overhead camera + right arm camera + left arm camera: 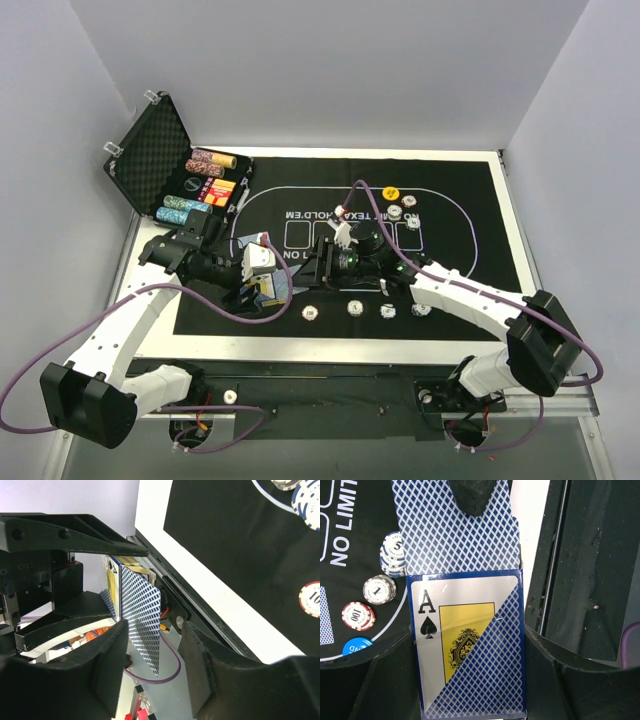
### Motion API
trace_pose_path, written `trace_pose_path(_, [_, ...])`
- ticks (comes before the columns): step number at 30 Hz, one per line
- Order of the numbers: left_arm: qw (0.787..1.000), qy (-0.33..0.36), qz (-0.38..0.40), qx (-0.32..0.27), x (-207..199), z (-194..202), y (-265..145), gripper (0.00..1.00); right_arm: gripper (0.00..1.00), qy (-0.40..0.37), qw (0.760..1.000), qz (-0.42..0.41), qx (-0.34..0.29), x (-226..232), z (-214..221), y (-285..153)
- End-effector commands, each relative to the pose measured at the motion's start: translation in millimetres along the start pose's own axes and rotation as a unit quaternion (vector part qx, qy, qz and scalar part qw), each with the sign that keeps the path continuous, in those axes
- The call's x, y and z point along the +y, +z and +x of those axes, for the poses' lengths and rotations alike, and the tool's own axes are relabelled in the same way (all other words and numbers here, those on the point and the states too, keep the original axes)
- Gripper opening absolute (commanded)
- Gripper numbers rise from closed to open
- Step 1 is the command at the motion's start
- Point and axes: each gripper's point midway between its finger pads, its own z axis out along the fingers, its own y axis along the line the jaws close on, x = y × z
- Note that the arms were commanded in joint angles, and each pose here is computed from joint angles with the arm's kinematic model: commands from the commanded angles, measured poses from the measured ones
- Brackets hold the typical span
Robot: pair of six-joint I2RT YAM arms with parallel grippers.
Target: Distribute texas hold em gaming equipment
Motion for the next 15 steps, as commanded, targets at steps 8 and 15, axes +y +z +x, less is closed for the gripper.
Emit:
trace_pose_path(8, [0.999, 0.021, -0.012, -0.037, 4, -20, -6, 0.00, 0.06, -0.012, 0.999, -0.028, -0.012, 15, -1, -10])
trace_pose_path(15, [0.999, 0.022, -0.012, -0.036, 3, -19, -7, 0.00, 0.00, -0.006, 0.999, -0.024, -0.027, 11, -8, -20])
